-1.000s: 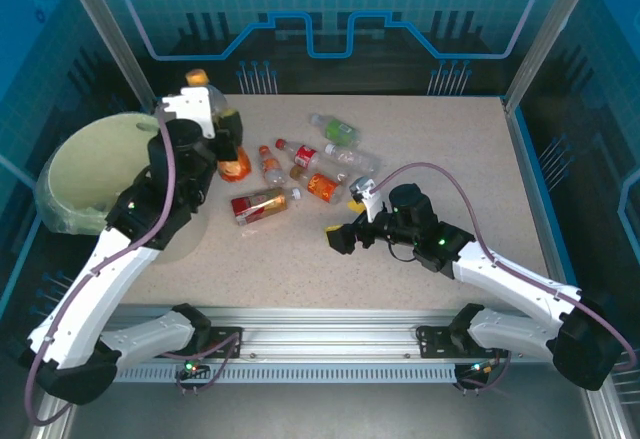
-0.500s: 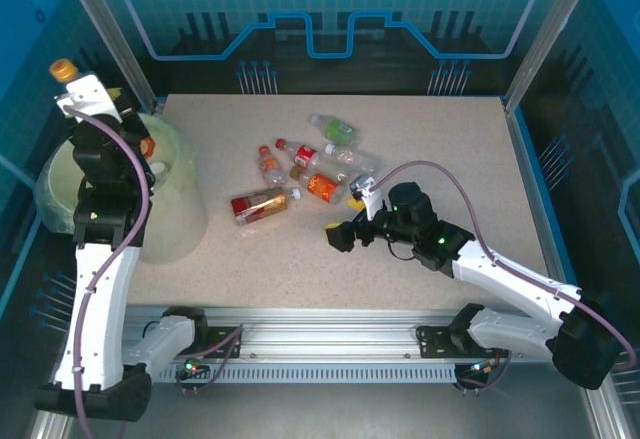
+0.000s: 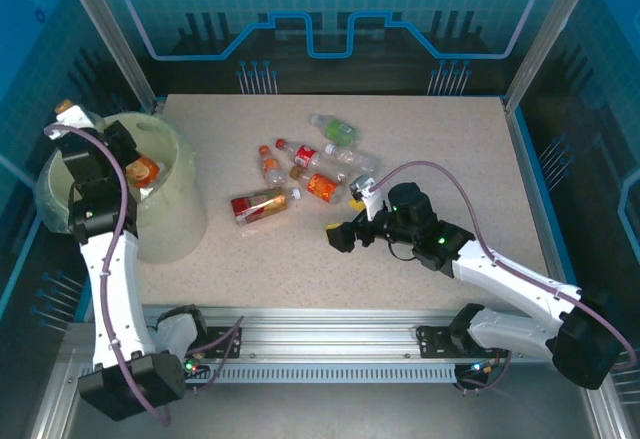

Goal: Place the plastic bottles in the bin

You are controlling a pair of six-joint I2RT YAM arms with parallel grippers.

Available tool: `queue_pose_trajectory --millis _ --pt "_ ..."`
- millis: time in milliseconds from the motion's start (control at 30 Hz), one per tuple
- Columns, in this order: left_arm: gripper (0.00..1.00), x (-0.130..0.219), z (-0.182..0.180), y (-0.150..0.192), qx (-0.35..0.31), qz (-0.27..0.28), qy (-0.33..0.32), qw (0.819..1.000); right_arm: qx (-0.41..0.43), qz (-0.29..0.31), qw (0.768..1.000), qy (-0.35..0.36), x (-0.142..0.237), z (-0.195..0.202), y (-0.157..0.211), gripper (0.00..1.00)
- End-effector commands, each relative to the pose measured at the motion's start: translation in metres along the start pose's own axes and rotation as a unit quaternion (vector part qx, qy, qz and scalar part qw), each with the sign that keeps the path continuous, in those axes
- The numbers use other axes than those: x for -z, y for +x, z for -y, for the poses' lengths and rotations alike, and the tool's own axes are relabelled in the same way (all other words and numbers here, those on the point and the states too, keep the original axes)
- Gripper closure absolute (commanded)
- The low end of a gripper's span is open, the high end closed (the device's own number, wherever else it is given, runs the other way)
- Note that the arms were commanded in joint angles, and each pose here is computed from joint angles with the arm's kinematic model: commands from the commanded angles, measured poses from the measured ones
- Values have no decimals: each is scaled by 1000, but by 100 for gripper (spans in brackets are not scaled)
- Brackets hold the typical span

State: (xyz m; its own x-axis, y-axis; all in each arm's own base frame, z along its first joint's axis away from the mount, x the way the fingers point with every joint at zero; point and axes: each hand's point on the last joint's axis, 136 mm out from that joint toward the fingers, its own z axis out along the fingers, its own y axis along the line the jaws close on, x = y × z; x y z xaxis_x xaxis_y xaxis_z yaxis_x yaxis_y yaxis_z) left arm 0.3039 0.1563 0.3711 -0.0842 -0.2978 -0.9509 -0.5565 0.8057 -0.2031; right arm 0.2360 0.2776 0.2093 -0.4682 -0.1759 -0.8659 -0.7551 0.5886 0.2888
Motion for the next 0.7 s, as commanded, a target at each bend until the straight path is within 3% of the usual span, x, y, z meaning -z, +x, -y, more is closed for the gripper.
queue_pose_trajectory --millis 0,333,500,667 --pt "46 -3 20 17 13 -32 68 997 12 14 1000 2 3 -5 -12 0" --pt "39 -19 10 67 32 -82 54 995 6 9 1000 -2 -5 -4 -11 0" --pt "24 -22 1 86 61 -97 33 993 7 3 1000 -4 -6 -4 -10 0" --pt "14 -17 4 76 72 -95 36 992 8 3 1000 5 -5 -1 -9 0"
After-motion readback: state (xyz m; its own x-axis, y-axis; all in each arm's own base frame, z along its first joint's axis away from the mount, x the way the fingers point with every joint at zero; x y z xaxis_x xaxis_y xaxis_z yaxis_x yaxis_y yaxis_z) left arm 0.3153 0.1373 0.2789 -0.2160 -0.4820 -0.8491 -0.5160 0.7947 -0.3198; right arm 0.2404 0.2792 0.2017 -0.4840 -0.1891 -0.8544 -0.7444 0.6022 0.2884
